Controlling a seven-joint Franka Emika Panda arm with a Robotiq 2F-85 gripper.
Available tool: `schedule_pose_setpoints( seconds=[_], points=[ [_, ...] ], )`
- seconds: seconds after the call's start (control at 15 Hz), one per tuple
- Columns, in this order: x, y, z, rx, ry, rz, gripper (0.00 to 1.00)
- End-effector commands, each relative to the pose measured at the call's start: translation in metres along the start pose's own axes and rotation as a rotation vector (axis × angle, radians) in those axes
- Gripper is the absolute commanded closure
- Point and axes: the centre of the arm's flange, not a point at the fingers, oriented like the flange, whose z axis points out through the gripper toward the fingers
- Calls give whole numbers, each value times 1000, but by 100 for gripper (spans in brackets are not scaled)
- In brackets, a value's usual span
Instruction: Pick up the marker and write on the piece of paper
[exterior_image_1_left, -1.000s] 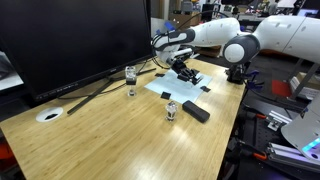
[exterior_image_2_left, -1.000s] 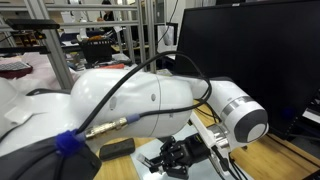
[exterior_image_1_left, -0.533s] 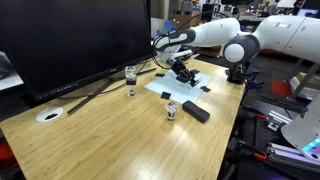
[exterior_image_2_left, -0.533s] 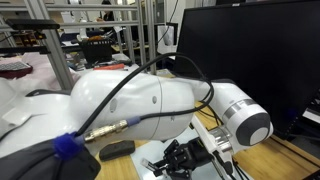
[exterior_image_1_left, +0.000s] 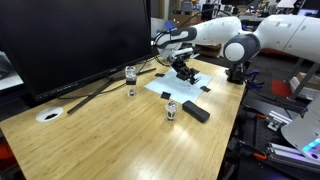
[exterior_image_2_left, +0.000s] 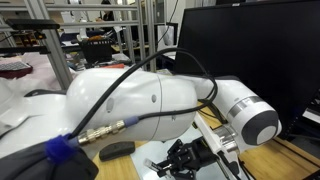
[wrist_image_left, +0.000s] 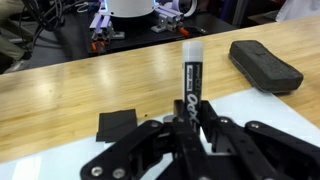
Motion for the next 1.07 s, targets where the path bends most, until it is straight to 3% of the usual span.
schedule_pose_setpoints(
  seconds=[0.0,1.0],
  points=[
    [14,0,-24,-3,18,-15,95],
    [16,6,-36,-50,21,-103,95]
  ],
)
